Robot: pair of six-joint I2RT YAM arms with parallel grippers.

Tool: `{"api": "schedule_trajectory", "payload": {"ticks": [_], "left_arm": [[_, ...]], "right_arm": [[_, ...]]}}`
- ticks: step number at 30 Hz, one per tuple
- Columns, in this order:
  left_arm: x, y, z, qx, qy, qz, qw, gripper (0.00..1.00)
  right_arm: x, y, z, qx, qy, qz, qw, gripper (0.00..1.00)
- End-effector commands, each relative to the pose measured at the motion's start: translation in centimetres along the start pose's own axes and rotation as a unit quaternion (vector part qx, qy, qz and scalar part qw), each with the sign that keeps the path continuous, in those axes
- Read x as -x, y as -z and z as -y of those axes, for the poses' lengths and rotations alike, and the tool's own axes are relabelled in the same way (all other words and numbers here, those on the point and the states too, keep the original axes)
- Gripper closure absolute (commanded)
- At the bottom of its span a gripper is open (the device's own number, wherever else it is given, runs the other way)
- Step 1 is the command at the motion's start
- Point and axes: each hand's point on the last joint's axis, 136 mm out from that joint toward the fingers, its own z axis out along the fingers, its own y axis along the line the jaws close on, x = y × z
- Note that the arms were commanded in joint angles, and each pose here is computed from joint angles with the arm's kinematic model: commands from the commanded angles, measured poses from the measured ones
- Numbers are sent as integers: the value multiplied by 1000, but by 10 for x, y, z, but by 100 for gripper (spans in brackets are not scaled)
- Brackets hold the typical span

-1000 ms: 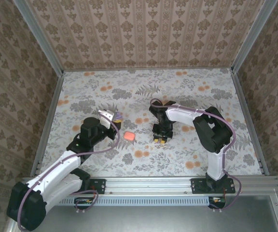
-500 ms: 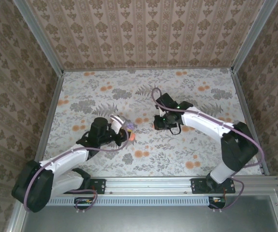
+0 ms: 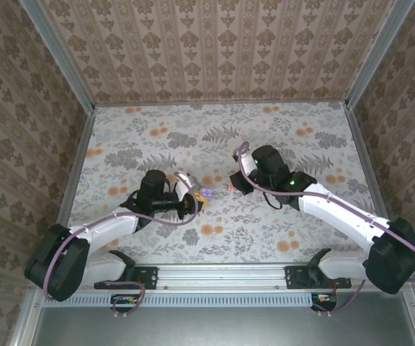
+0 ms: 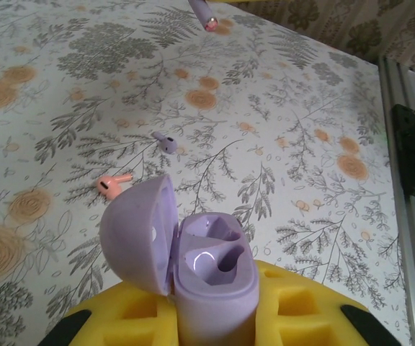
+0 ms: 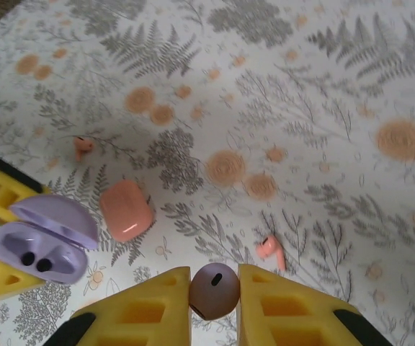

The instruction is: Insert wireless bluetooth earbuds into charging case

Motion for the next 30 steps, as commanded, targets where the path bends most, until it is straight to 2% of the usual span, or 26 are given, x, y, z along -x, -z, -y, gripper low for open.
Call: {"api": "schedule_trajectory", "payload": {"ticks": [1,10,23,30], "left_arm": [[23,-4,11,-40,-39,27,998,84],[31,-14,14,-63,-45,24,997,83],[54,-17,18,-90,-40,58,993,83],[63,-19,19,-100,-40,66,992,83]], "right_arm": [[17,9,-14,26,58,50,997,81],[25,14,-37,66,133,87,985,81],[30,15,-54,107,187,117,969,79],[31,15,-54,104,216,133,962,80]]}}
